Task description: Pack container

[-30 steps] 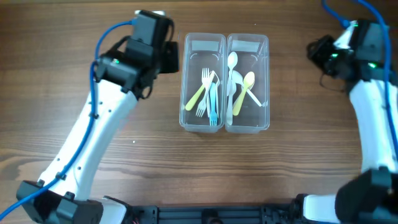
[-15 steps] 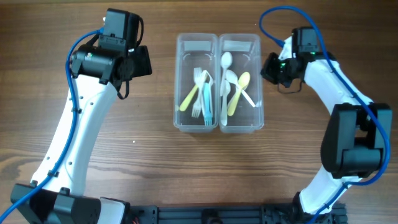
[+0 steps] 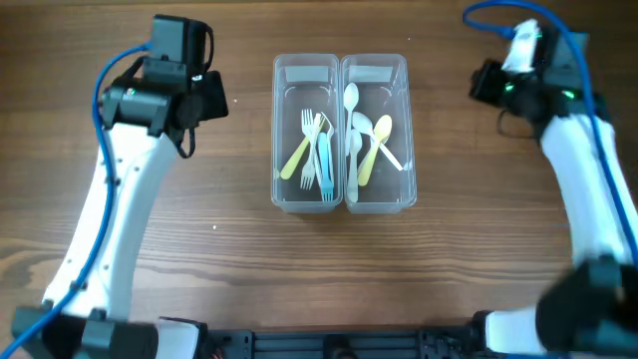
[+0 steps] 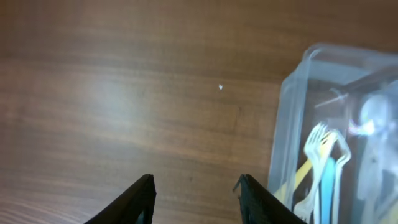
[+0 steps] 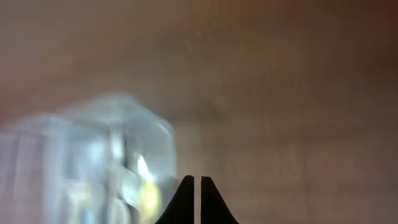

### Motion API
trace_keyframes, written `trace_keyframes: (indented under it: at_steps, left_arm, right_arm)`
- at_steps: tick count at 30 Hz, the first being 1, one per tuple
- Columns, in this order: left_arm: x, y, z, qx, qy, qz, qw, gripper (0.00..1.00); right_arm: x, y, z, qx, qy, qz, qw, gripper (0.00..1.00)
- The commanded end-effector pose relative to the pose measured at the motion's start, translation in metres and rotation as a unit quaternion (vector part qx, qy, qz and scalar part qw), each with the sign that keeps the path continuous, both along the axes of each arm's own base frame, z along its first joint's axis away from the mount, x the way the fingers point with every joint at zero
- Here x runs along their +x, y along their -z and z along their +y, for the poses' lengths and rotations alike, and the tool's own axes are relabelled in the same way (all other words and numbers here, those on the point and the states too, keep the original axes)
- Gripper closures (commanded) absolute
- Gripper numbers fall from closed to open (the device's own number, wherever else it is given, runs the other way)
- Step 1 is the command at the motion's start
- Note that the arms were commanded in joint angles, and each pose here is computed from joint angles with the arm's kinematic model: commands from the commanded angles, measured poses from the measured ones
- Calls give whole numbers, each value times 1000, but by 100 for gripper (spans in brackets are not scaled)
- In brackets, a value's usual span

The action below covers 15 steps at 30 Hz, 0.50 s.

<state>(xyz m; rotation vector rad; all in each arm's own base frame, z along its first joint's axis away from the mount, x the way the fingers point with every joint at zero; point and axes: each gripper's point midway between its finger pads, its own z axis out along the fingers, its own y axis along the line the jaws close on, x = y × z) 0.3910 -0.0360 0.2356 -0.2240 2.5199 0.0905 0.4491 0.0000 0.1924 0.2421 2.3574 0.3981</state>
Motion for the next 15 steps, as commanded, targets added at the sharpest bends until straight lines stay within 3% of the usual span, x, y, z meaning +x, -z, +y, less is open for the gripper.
trace_keyframes:
  at_steps: [1, 9, 10, 11, 15]
  left_arm:
    - [-30, -91, 9, -6, 10, -135, 991, 50]
    - [-132, -186, 27, -34, 10, -284, 958, 40]
    - [-147, -189, 30, -35, 9, -291, 956, 27]
    - [-159, -190, 32, -35, 9, -292, 956, 4]
    - [-184, -182, 38, -30, 6, -279, 960, 0]
  right_arm:
    - [-37, -137, 7, -63, -33, -179, 981, 96]
    - [-134, -238, 25, -94, -60, -316, 942, 96]
    - [-150, -245, 29, -97, -69, -326, 938, 96]
    - [-161, -249, 32, -99, -77, -333, 934, 96]
    - [-190, -255, 35, -100, -77, -343, 931, 94]
